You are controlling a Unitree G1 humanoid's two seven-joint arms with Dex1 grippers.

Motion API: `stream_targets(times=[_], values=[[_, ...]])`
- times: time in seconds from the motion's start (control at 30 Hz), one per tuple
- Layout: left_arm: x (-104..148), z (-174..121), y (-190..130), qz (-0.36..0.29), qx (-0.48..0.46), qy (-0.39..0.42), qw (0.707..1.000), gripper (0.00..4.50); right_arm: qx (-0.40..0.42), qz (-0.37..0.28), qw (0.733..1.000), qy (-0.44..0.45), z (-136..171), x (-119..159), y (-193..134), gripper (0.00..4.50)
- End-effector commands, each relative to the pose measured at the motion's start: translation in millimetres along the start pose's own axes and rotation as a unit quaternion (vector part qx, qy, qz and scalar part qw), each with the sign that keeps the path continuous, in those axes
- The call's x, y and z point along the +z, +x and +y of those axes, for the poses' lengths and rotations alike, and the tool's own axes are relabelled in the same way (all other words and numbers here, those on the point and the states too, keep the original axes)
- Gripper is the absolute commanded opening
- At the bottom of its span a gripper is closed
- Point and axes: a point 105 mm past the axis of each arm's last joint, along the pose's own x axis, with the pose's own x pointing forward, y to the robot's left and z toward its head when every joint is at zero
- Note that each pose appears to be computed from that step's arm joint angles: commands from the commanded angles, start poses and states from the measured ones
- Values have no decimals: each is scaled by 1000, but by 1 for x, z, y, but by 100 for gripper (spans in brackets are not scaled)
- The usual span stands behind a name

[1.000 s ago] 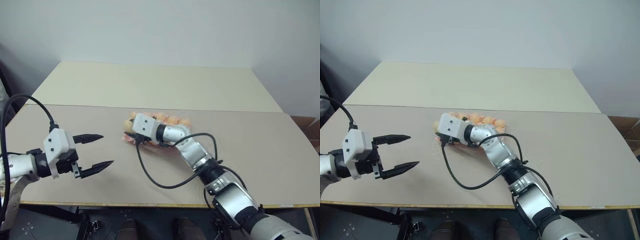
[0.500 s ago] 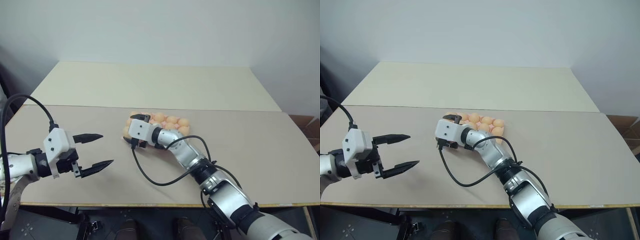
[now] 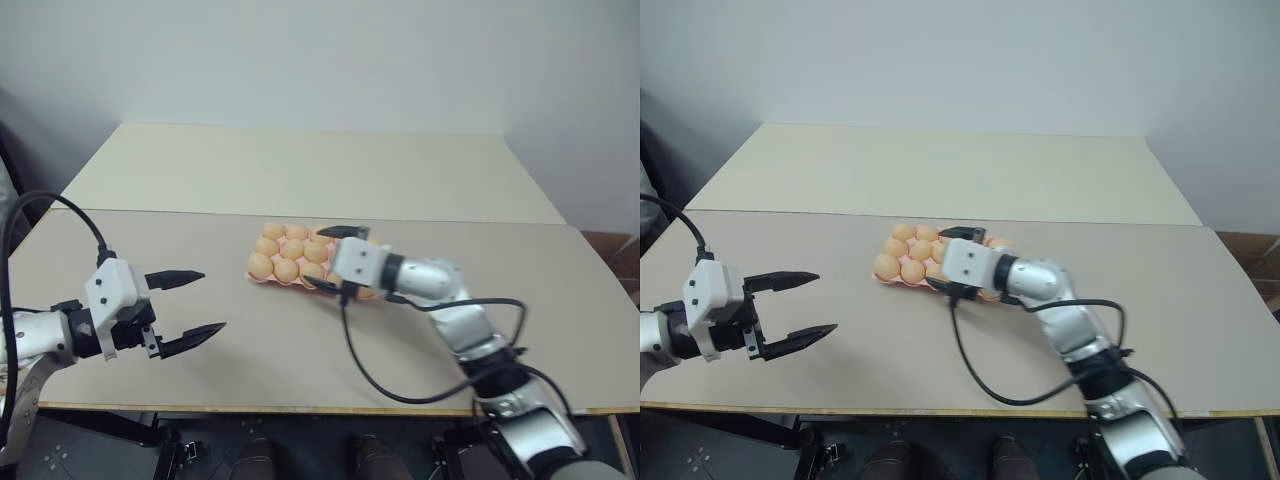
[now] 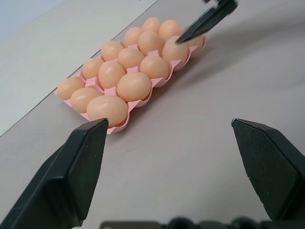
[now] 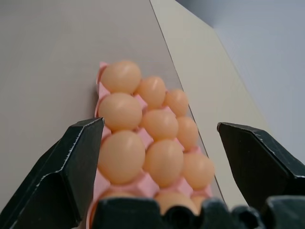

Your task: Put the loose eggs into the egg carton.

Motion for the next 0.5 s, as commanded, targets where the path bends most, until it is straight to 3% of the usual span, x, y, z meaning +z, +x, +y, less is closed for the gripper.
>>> stream_targets(times=[0.03,0.5], values=[[10,0,-6,-2,-9,8,1000,450,30,8,999,7,-2,4,-37,443],[14,-8,-18,-9,2,4,1000,450,89,173,980,44,-15,-38,-148,443]])
